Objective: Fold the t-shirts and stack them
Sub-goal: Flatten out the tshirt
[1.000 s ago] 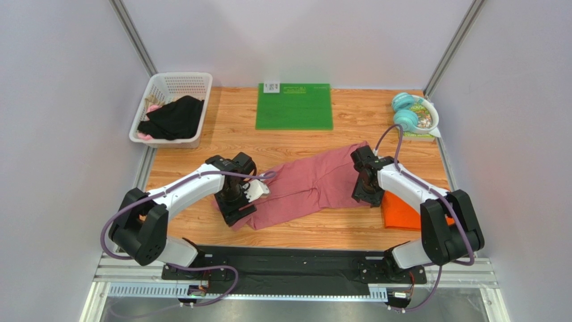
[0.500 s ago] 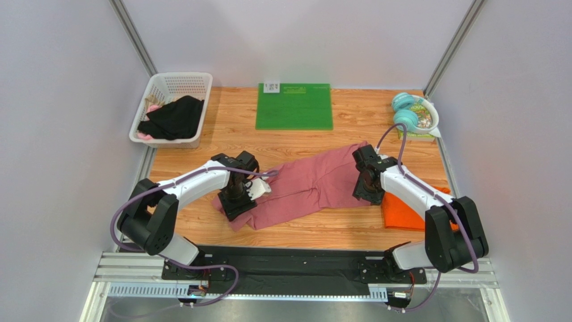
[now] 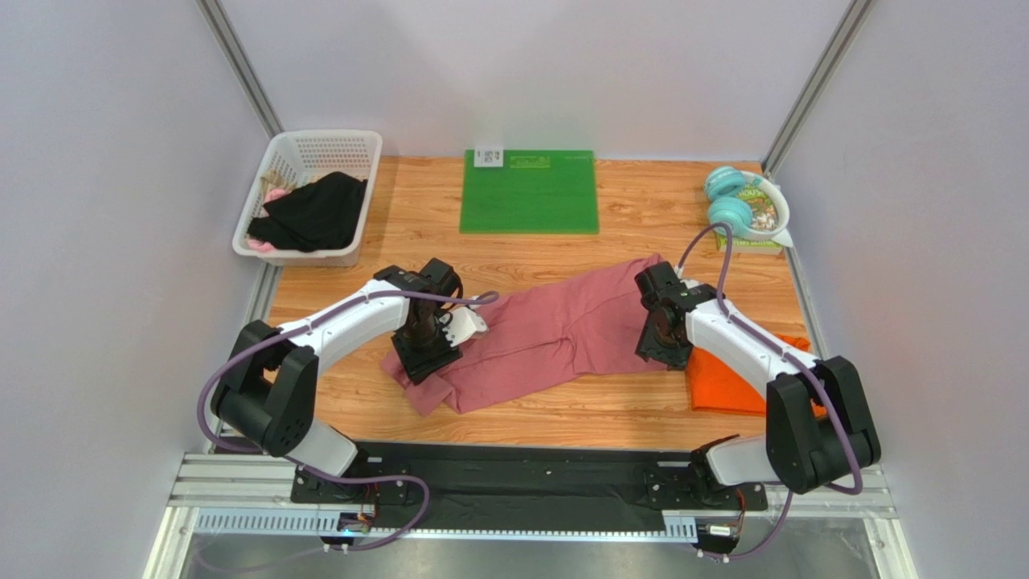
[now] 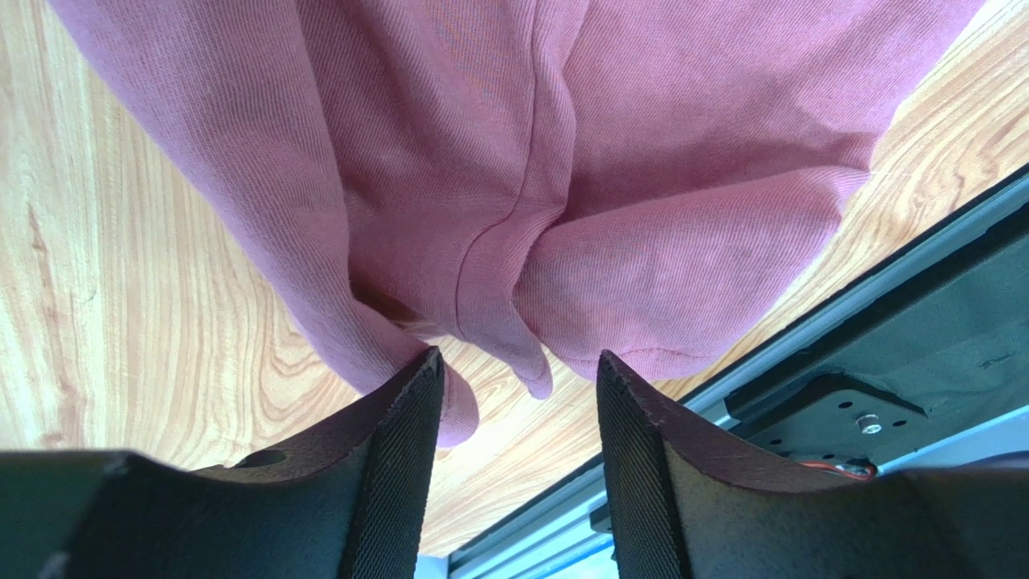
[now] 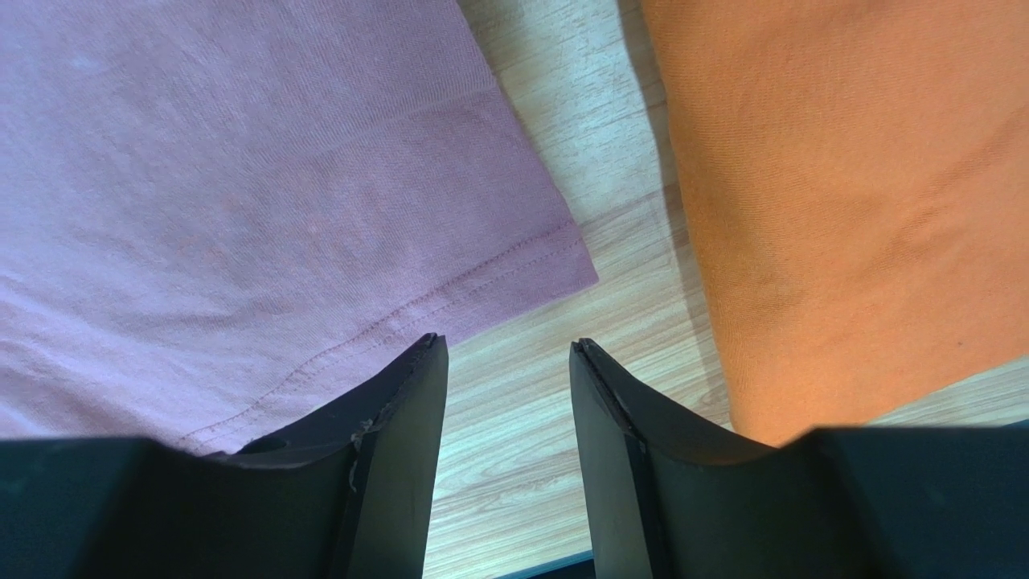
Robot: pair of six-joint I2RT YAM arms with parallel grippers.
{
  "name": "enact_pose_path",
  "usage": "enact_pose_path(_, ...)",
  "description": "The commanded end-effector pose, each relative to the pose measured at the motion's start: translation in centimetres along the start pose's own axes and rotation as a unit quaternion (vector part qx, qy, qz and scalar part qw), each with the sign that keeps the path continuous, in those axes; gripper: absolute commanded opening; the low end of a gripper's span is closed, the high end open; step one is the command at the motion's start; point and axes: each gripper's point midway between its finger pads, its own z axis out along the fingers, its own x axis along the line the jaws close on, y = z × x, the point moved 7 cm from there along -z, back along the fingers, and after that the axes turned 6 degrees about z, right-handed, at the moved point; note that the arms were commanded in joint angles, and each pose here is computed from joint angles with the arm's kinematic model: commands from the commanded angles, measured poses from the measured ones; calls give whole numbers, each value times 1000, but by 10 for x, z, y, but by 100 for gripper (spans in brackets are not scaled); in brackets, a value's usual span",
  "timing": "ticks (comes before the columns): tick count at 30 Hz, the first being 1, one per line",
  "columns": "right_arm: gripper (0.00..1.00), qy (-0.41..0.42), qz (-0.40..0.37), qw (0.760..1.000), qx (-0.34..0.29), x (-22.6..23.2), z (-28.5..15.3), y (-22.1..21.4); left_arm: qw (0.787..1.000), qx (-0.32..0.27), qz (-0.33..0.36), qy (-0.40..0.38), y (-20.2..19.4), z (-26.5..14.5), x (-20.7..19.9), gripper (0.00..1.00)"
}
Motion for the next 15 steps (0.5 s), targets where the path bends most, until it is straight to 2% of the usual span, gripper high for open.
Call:
enact_pose_path(1, 47, 4, 2, 1000, -24, -3, -6, 5, 1000, -12, 9, -8, 5, -1, 2, 56)
enact_pose_path(4, 47, 4, 2, 1000, -24, -3, -6, 5, 1000, -8, 10, -9, 2, 1, 1, 54)
enact_pose_path(11, 46, 5, 3, 1000, -24, -3, -7, 5, 1000, 7, 12, -9, -5, 10, 0, 39)
enact_pose_path(15, 46, 6, 5, 1000, -25, -4, -7, 4, 1000, 6, 10, -15, -5, 10, 0, 38)
